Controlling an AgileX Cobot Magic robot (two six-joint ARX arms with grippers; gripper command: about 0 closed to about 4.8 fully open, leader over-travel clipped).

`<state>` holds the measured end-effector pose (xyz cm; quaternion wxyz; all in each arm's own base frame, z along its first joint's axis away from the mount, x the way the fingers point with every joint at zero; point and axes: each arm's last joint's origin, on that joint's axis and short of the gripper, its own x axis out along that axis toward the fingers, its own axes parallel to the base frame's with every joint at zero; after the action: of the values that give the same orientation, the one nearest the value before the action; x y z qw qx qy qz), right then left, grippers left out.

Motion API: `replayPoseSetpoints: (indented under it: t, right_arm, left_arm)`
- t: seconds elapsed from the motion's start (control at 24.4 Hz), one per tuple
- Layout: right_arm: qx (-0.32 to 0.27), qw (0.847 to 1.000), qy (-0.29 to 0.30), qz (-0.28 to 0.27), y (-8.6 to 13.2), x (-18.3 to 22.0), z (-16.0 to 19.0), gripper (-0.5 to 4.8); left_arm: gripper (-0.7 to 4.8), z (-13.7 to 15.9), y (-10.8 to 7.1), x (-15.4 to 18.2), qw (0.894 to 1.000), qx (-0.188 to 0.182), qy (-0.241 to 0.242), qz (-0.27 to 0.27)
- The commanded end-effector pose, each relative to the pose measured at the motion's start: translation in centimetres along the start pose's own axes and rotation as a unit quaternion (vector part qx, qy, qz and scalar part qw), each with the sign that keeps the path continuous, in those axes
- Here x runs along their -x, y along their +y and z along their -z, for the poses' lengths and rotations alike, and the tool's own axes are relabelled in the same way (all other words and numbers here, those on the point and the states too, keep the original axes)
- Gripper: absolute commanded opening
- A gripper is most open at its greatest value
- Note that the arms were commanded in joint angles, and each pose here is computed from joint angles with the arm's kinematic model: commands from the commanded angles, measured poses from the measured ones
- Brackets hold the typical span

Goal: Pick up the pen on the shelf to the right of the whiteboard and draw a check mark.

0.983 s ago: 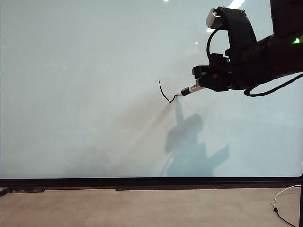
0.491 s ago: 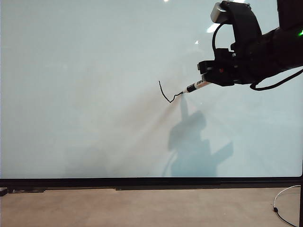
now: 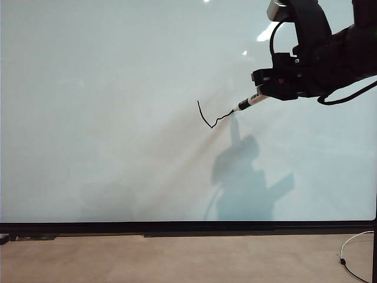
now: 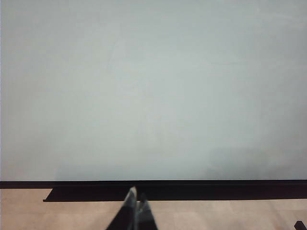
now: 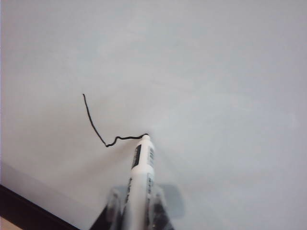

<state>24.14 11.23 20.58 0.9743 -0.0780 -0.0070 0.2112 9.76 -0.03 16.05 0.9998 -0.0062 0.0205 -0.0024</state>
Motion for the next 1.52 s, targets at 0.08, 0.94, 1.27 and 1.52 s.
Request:
replayPoseSetpoints:
  t: [0.08,0.94,1.27,1.52]
  right_arm:
    - [0.003,0.999,-0.019,0.026,-0.5,0.1,-0.7,-0.08]
    - [0.019,0.998,-0.025,0.048,-1.9,1.2,-2.0,-0.08]
    - [0.022,0.998,-0.027,0.053,-2.3,1.5,-2.3,-0.08]
    - [0.03,0.997,-0.033,0.062,-2.9,2.2,-3.0,-0.08]
  left_arm:
    - [-0.04,-0.2,0.0,0.0,1.0,-0.002,-0.008,0.0]
    - [-0.05,-0.2,0.0,0.0,1.0,-0.002,-0.008,0.0]
    - [-0.04,-0.2,0.0,0.0,1.0,-0.002,-0.008,0.0]
    - [-0.05,-0.2,0.0,0.0,1.0,-0.002,-0.008,0.0]
